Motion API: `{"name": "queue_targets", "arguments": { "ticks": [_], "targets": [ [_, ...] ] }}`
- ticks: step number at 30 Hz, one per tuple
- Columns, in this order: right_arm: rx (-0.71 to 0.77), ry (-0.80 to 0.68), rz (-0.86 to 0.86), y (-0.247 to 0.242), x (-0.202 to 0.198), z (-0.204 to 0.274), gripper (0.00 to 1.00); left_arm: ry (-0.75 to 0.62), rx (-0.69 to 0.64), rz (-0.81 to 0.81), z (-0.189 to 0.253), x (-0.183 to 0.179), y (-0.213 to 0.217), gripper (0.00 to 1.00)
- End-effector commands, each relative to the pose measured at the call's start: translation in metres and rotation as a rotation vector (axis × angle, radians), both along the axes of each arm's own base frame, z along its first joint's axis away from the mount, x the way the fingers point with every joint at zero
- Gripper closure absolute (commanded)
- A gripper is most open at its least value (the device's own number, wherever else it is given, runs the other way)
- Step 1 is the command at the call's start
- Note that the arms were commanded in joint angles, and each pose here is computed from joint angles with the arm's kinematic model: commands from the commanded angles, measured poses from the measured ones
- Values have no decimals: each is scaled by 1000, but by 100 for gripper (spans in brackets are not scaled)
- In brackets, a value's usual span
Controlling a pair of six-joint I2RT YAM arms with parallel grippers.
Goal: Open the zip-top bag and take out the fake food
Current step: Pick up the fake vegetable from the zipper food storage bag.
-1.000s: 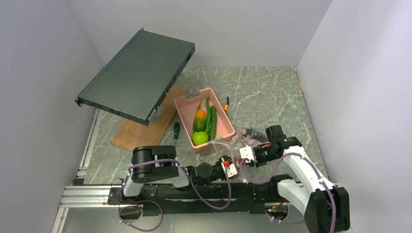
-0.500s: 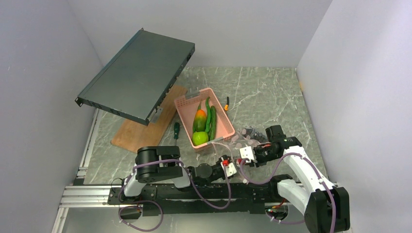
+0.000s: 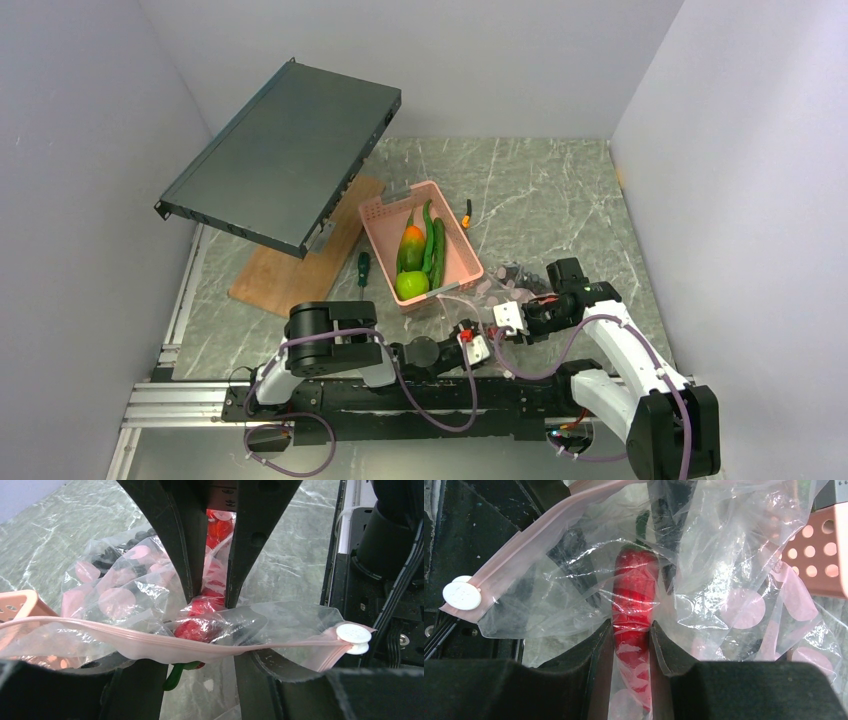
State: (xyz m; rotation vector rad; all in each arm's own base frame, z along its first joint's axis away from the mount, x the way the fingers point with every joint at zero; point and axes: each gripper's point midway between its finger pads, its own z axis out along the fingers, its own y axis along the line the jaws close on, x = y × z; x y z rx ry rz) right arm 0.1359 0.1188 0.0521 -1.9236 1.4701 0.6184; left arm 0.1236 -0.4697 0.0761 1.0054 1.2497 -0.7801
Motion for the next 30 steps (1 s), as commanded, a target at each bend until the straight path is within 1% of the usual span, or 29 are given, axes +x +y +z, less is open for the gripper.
{"name": "queue_targets", "arguments": {
  "ticks": [1,5,15,20,24,25,27,28,30],
  "targets": [
    [68,-34,28,10,4,18,96,12,-94,-45,18,-8,-11,48],
    [69,-32,29,10,4,18,96,19,-110,-54,19,-7,-8,50],
    [71,-31,29,10,3,18,96,57,-134,-91,19,-5,-7,62],
    [71,-29,25,10,3,18,96,66,-131,-103,16,-6,-7,81],
    [70,-31,24,10,4,18,96,65,-131,-114,18,-7,-6,100],
    [70,-30,20,9,4,18,96,65,-130,-114,18,-7,-5,100],
    [73,-34,13,9,5,19,93,64,-127,-111,18,-7,-2,100],
    [74,-38,10,8,6,19,89,63,-127,-107,18,-7,0,100],
    [77,-44,-8,7,8,20,80,63,-124,-101,18,-7,5,100]
  ]
}}
